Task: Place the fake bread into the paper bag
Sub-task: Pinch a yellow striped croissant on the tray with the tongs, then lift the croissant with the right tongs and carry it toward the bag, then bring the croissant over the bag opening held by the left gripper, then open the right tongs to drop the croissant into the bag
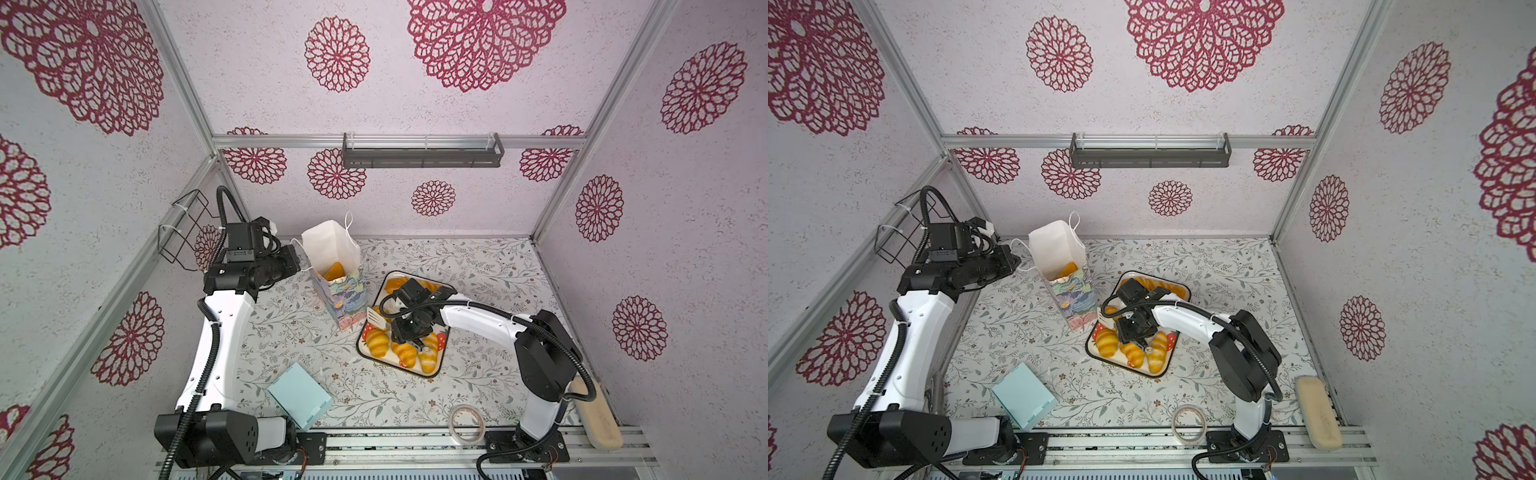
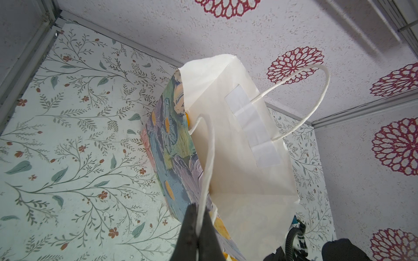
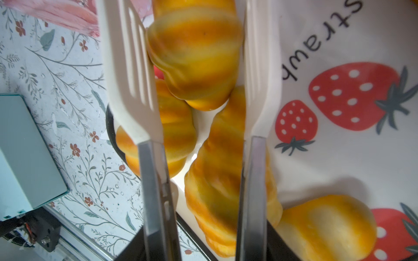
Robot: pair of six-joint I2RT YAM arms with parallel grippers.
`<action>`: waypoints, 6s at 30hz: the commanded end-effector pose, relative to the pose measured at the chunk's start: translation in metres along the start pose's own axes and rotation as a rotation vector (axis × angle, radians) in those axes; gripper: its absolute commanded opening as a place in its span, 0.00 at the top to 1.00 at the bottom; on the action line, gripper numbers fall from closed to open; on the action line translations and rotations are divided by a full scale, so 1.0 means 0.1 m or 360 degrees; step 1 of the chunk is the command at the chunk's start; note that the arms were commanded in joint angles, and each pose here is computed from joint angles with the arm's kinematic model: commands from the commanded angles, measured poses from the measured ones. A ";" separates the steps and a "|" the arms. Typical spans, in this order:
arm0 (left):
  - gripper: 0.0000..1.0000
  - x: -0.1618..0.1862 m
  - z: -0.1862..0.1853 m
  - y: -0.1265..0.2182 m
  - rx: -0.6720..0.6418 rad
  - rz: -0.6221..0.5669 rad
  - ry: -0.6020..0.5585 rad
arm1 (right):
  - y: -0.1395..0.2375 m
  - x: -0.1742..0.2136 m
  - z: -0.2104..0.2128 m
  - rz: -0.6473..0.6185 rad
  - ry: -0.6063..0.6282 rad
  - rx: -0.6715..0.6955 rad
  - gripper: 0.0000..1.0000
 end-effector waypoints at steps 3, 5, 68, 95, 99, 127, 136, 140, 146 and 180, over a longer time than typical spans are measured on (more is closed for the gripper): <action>1.00 -0.02 0.02 0.01 -0.0005 -0.0016 -0.0002 | 0.12 -0.07 0.01 -0.0042 0.0040 0.0046 0.51; 1.00 -0.02 0.02 0.01 -0.0004 -0.0016 -0.0001 | 0.16 -0.08 0.00 -0.0062 0.0038 0.0061 0.52; 1.00 -0.07 -0.24 0.09 0.0205 0.0002 0.0019 | 2.30 -0.77 0.17 -0.1327 0.0031 -0.0229 0.57; 1.00 -0.06 -0.22 0.10 0.0201 -0.0001 0.0020 | 2.45 -1.32 0.84 -0.1384 0.0242 -0.0479 0.57; 1.00 -0.05 -0.22 0.10 0.0199 -0.0002 0.0019 | 2.41 -1.40 0.96 -0.1367 0.0276 -0.0501 0.57; 1.00 -0.02 -0.15 0.11 0.0166 -0.0009 0.0021 | 1.85 -1.95 1.14 -0.1015 0.0255 -0.0476 0.58; 1.00 -0.02 -0.14 0.13 0.0165 -0.0017 0.0024 | 1.91 -2.08 1.09 -0.0984 0.0252 -0.0398 0.57; 1.00 -0.03 -0.14 0.14 0.0167 -0.0020 0.0022 | 1.90 -2.11 0.97 -0.0973 0.0197 -0.0393 0.57; 1.00 -0.03 -0.13 0.14 0.0167 -0.0018 0.0026 | 1.92 -2.13 0.87 -0.0979 0.0170 -0.0375 0.57; 1.00 -0.02 -0.12 0.13 0.0172 -0.0011 0.0039 | 2.07 -2.12 0.84 -0.1016 0.0210 -0.0376 0.48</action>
Point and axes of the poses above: each gripper's point midway between its finger pads, its own y axis back along the fingers, its own z axis along the line the jaws close on, x = y × z, the point moved 2 cm from there along y, back along the fingers, and after that the axes turned 10 degrees about y, right-handed, at the moved point
